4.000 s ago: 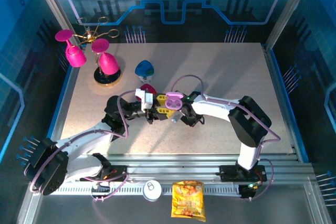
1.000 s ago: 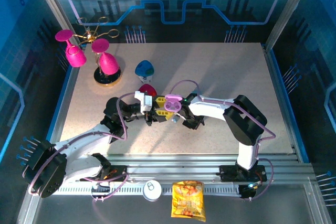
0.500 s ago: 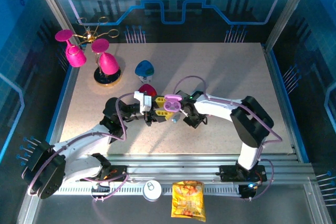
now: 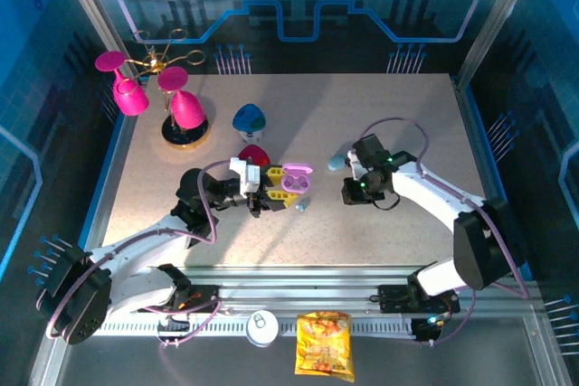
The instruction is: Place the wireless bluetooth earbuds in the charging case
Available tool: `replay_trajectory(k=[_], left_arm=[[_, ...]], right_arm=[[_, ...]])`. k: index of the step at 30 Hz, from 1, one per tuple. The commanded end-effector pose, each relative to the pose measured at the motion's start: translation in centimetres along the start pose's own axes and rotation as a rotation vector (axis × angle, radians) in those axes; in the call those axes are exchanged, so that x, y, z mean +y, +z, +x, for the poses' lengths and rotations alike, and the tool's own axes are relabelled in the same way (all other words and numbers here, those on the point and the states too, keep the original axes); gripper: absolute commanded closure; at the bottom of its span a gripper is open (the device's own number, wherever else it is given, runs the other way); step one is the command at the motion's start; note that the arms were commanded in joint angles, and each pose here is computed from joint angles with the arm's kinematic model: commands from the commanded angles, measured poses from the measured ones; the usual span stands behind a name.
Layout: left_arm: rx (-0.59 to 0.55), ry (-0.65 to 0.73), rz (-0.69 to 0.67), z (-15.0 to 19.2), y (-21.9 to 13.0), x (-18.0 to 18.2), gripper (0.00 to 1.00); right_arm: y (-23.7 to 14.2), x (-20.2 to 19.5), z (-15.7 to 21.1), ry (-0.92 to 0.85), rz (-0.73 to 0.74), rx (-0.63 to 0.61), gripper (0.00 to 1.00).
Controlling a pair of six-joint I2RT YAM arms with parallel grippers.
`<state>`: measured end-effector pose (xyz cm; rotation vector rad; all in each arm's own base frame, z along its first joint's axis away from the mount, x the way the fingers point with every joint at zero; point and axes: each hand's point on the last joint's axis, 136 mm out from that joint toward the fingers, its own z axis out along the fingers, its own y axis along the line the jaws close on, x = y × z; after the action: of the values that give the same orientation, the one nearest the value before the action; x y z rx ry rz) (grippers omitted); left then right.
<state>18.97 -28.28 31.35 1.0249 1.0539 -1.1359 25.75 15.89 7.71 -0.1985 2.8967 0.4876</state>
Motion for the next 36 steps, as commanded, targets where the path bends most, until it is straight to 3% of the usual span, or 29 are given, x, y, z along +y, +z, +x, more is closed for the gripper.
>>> replay_trajectory(k=[1,7,24,31,36], left_arm=[[-0.009,0.028,0.014,-0.5,-0.3,-0.4,0.67],[-0.005,0.023,0.014,-0.4,-0.3,-0.4,0.67],[0.002,0.03,0.018,-0.6,-0.3,-0.6,0.67],[0.003,0.031,0.018,-0.6,-0.4,-0.7,0.67],[0.005,0.031,0.02,-0.5,-0.4,-0.7,0.67]], right_arm=[[-1.2,2.1,-0.1,0.098,-0.189,-0.015,0.9],[-1.9,2.4,0.8,0.23,-0.381,0.01,0.92],[-2.1,3.7,2.4,0.354,-0.592,0.159,0.94],[-2.0,3.7,2.4,0.351,-0.587,0.173,0.94],[-1.6,2.6,2.9,0.316,-0.464,0.194,0.95]])
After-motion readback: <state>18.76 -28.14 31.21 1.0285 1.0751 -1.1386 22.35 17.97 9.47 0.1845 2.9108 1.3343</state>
